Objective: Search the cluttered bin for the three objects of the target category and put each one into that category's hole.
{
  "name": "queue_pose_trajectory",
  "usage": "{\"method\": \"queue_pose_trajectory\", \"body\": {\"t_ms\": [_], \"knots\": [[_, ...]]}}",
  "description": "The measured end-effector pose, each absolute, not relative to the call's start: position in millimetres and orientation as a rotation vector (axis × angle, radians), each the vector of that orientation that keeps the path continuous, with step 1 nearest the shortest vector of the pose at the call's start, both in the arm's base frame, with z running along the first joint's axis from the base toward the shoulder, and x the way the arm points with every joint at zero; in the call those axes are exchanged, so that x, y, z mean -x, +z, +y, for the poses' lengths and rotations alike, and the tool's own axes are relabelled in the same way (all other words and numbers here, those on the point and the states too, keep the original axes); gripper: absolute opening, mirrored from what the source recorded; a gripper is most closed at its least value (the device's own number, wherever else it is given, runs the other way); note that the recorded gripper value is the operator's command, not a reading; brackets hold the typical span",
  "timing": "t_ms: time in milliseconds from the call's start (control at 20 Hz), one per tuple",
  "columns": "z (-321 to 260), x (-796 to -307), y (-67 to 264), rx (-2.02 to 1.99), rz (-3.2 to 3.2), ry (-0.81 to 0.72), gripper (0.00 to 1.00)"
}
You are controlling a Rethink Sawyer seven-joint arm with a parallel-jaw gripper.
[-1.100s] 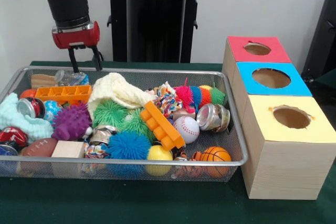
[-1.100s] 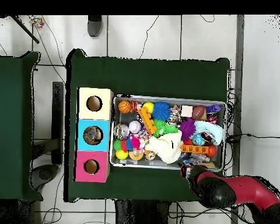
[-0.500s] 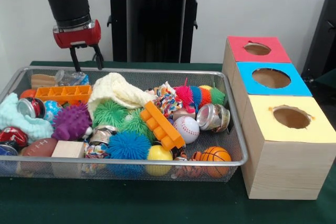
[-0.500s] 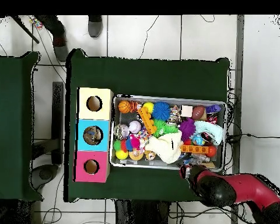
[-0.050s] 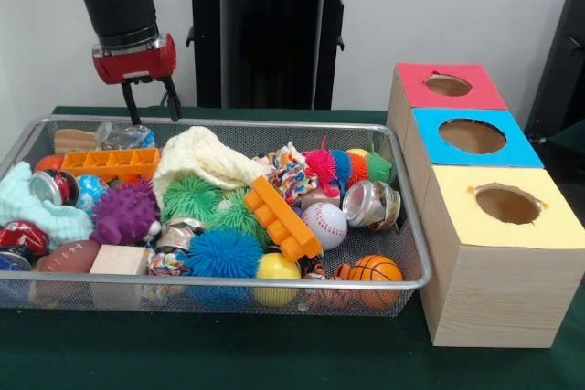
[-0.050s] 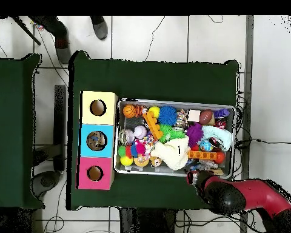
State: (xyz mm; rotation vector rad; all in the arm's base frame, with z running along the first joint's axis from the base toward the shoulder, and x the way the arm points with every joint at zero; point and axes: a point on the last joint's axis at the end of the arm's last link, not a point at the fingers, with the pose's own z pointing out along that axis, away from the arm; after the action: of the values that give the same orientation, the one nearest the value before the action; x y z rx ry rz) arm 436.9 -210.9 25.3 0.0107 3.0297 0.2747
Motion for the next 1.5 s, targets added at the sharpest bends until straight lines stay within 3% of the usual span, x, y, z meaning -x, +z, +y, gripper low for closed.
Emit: {"method": "queue_pose_trajectory", "body": {"t_ms": [800,1500], "knots": [[-239.2,-481.1,25.3,0.021,3.084,0.203,1.0],[-210.2,-526.2,35.2,0.196,3.055,0.146,1.0]]}}
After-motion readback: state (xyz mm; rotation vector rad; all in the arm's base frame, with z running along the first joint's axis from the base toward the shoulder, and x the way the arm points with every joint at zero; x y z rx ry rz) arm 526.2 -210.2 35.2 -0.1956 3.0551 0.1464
